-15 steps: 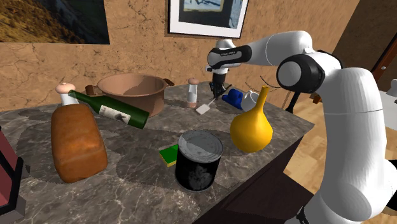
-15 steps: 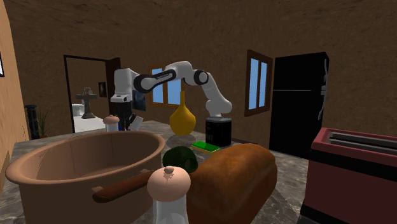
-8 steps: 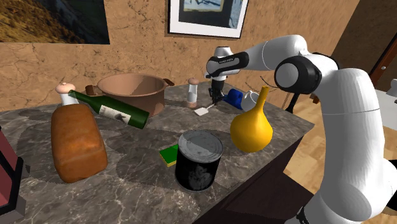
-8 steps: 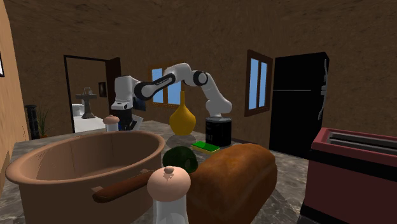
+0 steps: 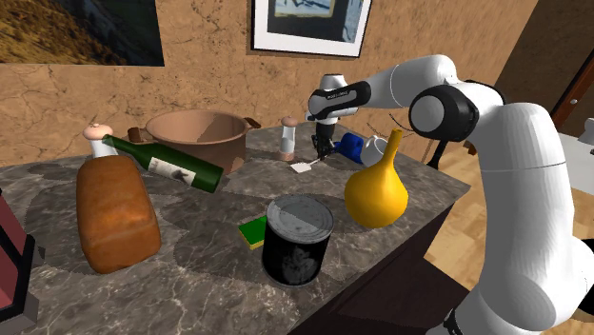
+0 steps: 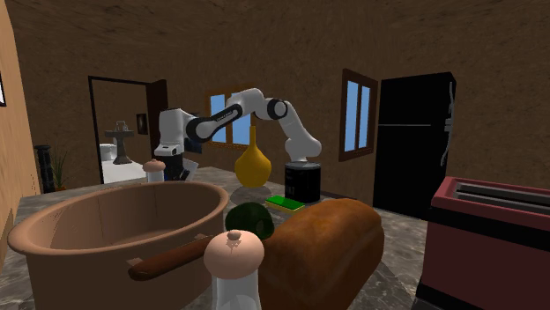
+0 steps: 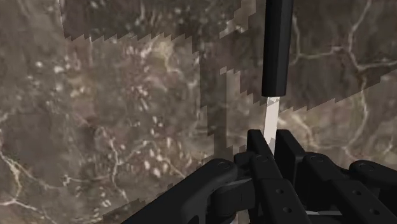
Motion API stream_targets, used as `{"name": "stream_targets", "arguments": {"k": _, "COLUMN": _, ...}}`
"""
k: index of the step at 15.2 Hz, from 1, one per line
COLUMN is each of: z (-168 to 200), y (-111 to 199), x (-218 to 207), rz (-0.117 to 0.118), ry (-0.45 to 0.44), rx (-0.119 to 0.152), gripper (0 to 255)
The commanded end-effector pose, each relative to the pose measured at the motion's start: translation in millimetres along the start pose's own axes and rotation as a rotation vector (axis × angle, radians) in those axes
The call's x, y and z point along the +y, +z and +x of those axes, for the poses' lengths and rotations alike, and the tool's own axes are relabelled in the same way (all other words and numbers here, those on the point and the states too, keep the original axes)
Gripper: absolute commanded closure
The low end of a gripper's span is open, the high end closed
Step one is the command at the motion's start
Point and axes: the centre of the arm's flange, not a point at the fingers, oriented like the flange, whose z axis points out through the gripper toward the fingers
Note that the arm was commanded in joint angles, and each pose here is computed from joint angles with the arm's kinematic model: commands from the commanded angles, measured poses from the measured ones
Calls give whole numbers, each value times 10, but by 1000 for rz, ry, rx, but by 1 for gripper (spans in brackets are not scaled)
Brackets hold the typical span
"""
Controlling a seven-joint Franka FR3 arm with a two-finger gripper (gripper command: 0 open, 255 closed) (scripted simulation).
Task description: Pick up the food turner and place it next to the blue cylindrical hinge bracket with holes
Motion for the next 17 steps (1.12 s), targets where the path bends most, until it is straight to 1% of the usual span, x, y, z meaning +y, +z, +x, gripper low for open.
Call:
{"name": "stream_targets", "arguments": {"k": 1, "z": 0, "y": 0, "x": 0, "rz": 0, "ry": 0, "rx": 0, "gripper": 255}}
{"name": "stream_targets", "arguments": {"k": 2, "z": 0, "y": 0, "x": 0, "rz": 0, "ry": 0, "rx": 0, "gripper": 255}}
{"name": "stream_targets", "arguments": {"k": 3, "z": 0, "y": 0, "x": 0, "rz": 0, "ry": 0, "rx": 0, "gripper": 0}}
{"name": "stream_targets", "arguments": {"k": 8, "z": 0, "y": 0, "x": 0, "rz": 0, "ry": 0, "rx": 0, "gripper": 0}}
{"name": "stream_targets", "arguments": {"k": 12, "z": 0, "y": -500, "x": 0, "rz": 0, "ry": 0, "rx": 0, "gripper": 0}}
{"name": "stream_targets", "arguments": {"k": 17, "z": 0, "y": -500, "x": 0, "rz": 0, "ry": 0, "rx": 0, "gripper": 0}}
